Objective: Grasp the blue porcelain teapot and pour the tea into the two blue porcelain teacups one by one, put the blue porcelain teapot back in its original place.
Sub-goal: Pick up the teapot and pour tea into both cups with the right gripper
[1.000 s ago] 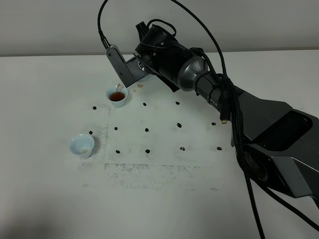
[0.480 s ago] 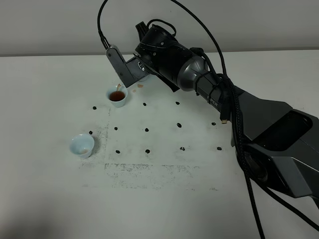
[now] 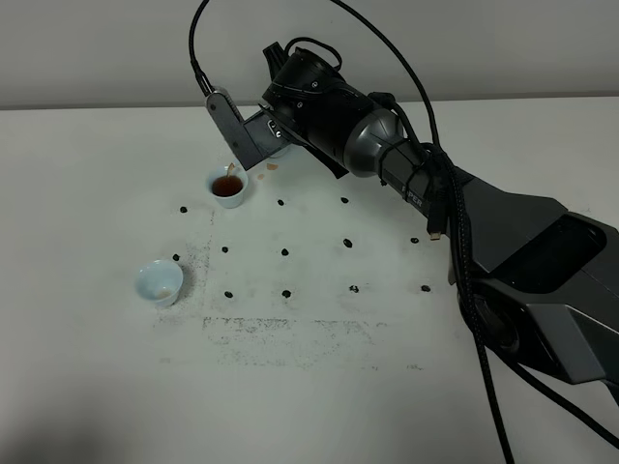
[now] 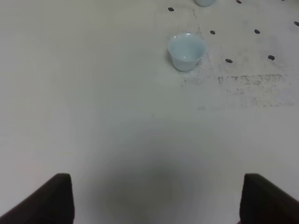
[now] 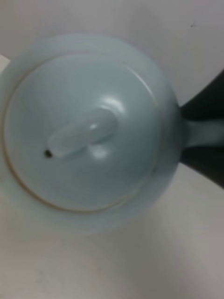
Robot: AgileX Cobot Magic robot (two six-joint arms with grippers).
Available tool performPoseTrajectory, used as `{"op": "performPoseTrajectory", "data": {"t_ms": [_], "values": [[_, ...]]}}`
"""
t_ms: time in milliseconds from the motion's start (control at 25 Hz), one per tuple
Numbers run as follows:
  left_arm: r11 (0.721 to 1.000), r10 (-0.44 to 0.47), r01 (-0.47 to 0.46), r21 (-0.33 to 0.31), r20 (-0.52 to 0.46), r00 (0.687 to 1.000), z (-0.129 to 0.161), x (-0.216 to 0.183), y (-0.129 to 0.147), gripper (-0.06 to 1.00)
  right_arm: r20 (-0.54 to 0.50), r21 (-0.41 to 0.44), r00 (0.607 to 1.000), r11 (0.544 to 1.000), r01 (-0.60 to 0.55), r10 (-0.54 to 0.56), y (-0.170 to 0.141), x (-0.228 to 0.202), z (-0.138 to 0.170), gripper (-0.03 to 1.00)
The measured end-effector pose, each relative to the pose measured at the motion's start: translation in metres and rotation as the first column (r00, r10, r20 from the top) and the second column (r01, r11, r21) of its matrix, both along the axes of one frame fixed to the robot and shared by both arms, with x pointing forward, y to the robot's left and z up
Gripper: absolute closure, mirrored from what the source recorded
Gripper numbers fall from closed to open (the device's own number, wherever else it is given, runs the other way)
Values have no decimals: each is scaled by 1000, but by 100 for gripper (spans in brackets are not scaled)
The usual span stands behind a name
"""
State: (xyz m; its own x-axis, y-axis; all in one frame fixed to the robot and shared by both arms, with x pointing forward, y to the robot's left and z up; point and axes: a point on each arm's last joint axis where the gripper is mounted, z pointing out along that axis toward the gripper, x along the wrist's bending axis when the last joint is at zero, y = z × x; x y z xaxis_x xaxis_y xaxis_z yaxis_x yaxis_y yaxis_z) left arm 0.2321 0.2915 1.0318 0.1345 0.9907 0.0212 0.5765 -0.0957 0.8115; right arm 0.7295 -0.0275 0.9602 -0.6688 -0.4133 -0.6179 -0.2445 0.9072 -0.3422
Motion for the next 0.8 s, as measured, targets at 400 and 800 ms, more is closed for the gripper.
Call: {"op": "performPoseTrajectory", "data": {"t_ms": [400, 800], "values": [[1000, 0, 0, 0, 0, 1000, 0, 0, 0, 22, 0, 0, 1000, 1000, 0, 0, 0, 0, 0, 88], [1000, 0, 0, 0, 0, 1000, 0, 0, 0, 22, -48, 35, 999, 999, 9, -8, 2, -3, -3, 88]]}}
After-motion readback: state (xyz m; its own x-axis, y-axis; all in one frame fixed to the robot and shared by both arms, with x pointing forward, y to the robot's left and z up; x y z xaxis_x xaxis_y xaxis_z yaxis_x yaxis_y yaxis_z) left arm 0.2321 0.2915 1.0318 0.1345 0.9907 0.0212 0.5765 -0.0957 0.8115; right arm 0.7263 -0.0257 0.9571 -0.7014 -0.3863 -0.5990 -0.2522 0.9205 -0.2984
